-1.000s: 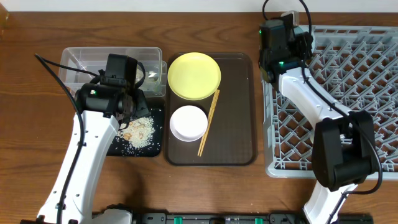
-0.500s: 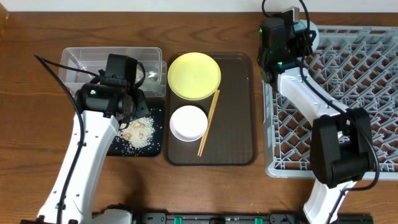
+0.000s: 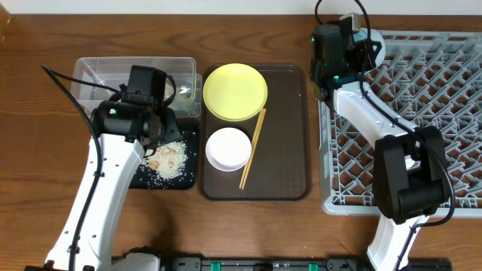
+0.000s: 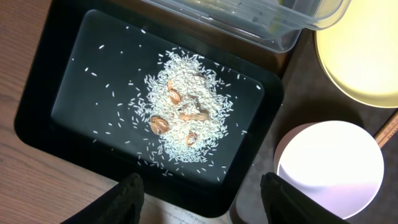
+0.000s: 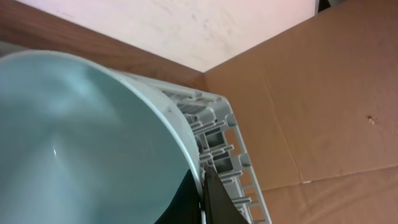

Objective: Sort waste into correct bins and load items into the dishwasher rack

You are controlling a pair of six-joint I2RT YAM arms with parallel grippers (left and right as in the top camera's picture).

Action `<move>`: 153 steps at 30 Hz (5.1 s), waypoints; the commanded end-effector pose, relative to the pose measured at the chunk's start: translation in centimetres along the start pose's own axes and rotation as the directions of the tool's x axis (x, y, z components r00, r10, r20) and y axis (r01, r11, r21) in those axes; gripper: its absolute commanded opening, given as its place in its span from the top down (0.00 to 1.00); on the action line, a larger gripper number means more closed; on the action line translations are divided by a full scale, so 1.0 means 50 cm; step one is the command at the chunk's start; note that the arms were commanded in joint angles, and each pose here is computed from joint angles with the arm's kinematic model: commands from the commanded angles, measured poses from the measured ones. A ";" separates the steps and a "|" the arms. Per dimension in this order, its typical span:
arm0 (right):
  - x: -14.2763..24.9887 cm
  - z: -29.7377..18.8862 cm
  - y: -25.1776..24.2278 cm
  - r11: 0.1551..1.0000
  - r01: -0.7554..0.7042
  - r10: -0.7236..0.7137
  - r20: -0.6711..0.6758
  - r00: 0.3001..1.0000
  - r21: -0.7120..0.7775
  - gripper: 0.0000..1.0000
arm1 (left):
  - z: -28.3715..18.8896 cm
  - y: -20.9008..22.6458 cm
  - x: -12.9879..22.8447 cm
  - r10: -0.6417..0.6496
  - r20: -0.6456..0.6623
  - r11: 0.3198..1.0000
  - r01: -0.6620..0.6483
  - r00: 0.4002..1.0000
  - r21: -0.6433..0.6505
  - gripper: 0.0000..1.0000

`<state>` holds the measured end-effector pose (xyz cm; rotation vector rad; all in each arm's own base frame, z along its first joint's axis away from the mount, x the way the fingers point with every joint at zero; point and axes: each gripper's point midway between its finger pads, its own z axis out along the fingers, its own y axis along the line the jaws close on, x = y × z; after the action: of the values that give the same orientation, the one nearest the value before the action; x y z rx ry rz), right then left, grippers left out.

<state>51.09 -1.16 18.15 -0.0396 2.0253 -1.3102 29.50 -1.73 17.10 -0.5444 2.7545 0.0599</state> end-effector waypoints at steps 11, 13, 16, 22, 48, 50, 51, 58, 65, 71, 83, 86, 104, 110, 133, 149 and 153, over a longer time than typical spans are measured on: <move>0.058 -0.091 0.096 0.990 -0.013 0.006 -0.050 0.999 -0.138 0.88 | -0.008 0.008 -0.009 -0.012 0.022 1.000 0.012 1.000 -0.012 0.37; 0.068 -0.101 0.102 0.982 -0.044 0.031 -0.071 0.997 -0.185 0.85 | -0.008 0.008 -0.009 -0.012 0.021 1.000 0.012 1.000 -0.012 0.37; 0.078 -0.124 0.125 0.940 -0.096 0.061 -0.114 0.992 -0.328 0.71 | -0.008 0.008 -0.009 -0.012 0.021 1.000 0.012 1.000 -0.013 0.37; 0.037 -0.211 0.120 0.780 -0.167 0.120 -0.118 0.986 -0.603 0.54 | -0.008 0.010 -0.006 -0.007 0.015 1.000 0.007 1.000 -0.017 0.29; 0.176 -0.654 0.371 0.017 -0.162 -0.269 -0.161 0.950 -0.987 0.57 | -0.009 0.135 -0.016 -0.157 0.031 0.966 0.160 0.987 -0.204 0.25; 0.201 -0.643 0.398 0.072 -0.183 -0.299 -0.196 0.934 -0.981 0.60 | -0.009 0.135 -0.016 -0.157 0.031 0.966 0.160 0.987 -0.204 0.25; 0.209 -0.637 0.408 0.096 -0.193 -0.307 -0.213 0.928 -0.977 0.62 | -0.009 0.135 -0.016 -0.157 0.031 0.966 0.160 0.987 -0.204 0.25; 0.202 -0.596 0.419 0.201 -0.202 -0.261 -0.252 0.932 -0.958 0.94 | -0.009 0.135 -0.015 -0.157 0.030 0.966 0.160 0.987 -0.204 0.25; 0.082 -0.531 0.305 0.248 -0.257 -0.055 -0.279 0.959 -0.934 0.99 | -0.008 0.132 -0.014 -0.158 0.026 0.967 0.160 0.987 -0.197 0.25; -0.015 -0.384 0.091 0.392 -0.308 0.217 -0.238 0.947 -0.867 0.99 | -0.007 0.126 -0.013 -0.160 0.019 0.970 0.161 0.987 -0.181 0.25; 0.004 -0.054 -0.256 0.911 -0.308 0.310 -0.037 0.950 -0.275 0.99 | -0.006 0.124 -0.019 -0.162 0.031 0.971 0.165 0.986 -0.174 0.24; 0.022 0.006 -0.300 0.957 -0.274 0.271 -0.046 0.962 -0.092 0.99 | -0.006 0.123 -0.020 -0.162 0.033 0.971 0.165 0.986 -0.173 0.24; 0.102 0.148 -0.206 0.951 -0.104 0.165 -0.194 0.967 0.291 0.99 | -0.006 0.123 -0.020 -0.162 0.032 0.971 0.165 0.986 -0.173 0.25; 0.105 0.150 -0.145 0.967 -0.056 0.107 -0.199 0.974 0.249 0.99 | -0.006 0.123 -0.021 -0.162 0.033 0.971 0.166 0.986 -0.172 0.24; 0.136 0.043 0.061 0.942 -0.227 0.157 -0.274 0.949 -0.246 0.92 | -0.006 0.123 -0.020 -0.162 0.032 0.971 0.165 0.986 -0.173 0.24; -0.099 -0.372 0.023 0.250 -0.231 0.357 -0.132 0.925 -0.940 0.31 | -0.006 0.123 -0.020 -0.162 0.033 0.971 0.165 0.986 -0.173 0.23; -0.105 -0.448 0.080 0.185 -0.155 0.316 -0.091 0.945 -0.970 0.31 | -0.006 0.123 -0.020 -0.162 0.033 0.971 0.165 0.986 -0.173 0.23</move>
<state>44.79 15.84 25.05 -0.2487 2.2228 0.2106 27.98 4.10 17.12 -0.7808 2.7147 0.2709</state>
